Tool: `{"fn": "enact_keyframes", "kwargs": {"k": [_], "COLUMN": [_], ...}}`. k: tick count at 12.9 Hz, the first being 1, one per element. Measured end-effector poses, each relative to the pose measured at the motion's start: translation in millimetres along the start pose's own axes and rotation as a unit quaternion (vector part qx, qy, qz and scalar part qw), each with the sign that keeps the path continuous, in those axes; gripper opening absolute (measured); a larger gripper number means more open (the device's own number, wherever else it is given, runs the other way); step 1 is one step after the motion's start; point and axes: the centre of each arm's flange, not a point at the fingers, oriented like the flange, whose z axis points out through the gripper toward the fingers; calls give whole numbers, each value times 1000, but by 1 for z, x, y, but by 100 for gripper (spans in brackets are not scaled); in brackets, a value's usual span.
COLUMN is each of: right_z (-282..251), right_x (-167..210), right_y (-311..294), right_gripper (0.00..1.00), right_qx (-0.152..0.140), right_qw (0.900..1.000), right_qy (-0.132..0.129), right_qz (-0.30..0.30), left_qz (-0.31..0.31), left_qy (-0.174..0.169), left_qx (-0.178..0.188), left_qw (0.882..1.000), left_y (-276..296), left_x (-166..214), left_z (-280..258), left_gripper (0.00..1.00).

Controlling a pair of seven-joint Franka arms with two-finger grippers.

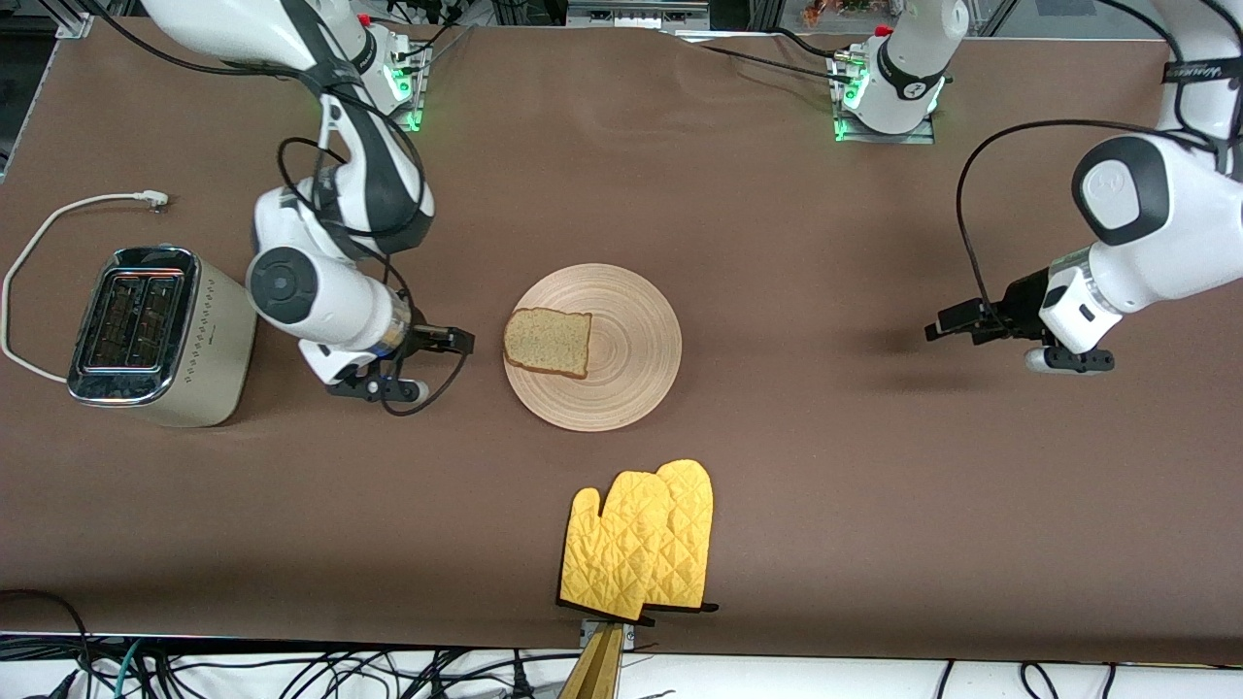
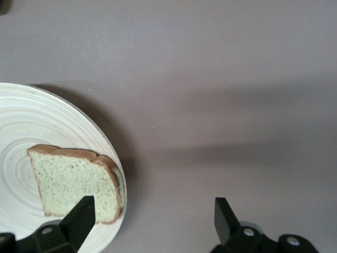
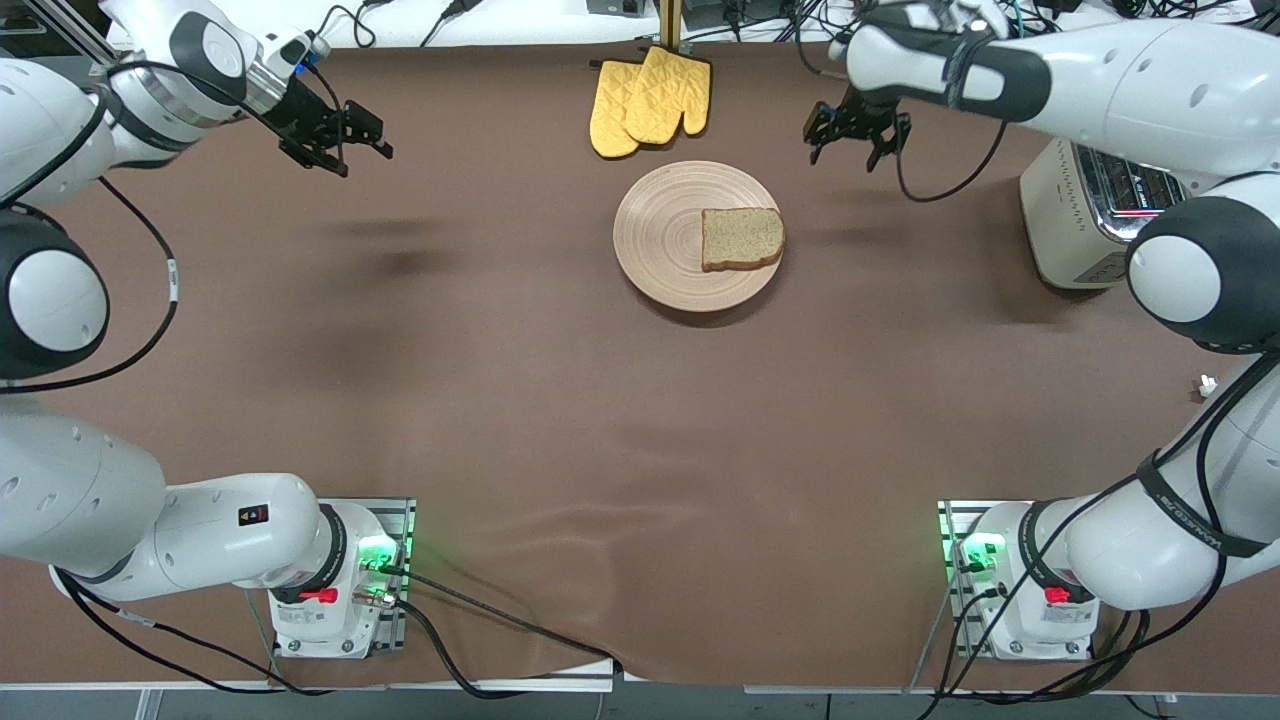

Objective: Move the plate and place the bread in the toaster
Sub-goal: 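Raise the left gripper away while the right gripper reaches the bread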

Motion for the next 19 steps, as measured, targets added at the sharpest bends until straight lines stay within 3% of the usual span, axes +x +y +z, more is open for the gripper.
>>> {"fn": "enact_keyframes", "kwargs": {"k": [5,9,13,15,19], "right_z": [47,74,86,89,94], "right_x": [-26,-32,-37,-38,-39], "right_y": [-38,-47,-52,-53,-55], "right_gripper": [100,100,100,94,92], "right_qx": [-15,-25,-30,-31,-34], "right_qw": [1000,999,999,999,999], "right_qy": [-16,-31,-36,-38,-41], "right_qz": [6,-1,-7,-7,-9], "left_qz": [5,-7,-44,-54,-38], "left_qy": [-41,-59,-73,-70,-46], "left_qx": [78,92,120,127,160], "left_qw": [996,994,989,988,985], "left_y": [-9,11,59,82,112], "left_x": [-3,-3,-9,-12,-13], "left_z": [-76,-131,-150,-160,-178], "left_gripper": [100,100,100,100,100]}}
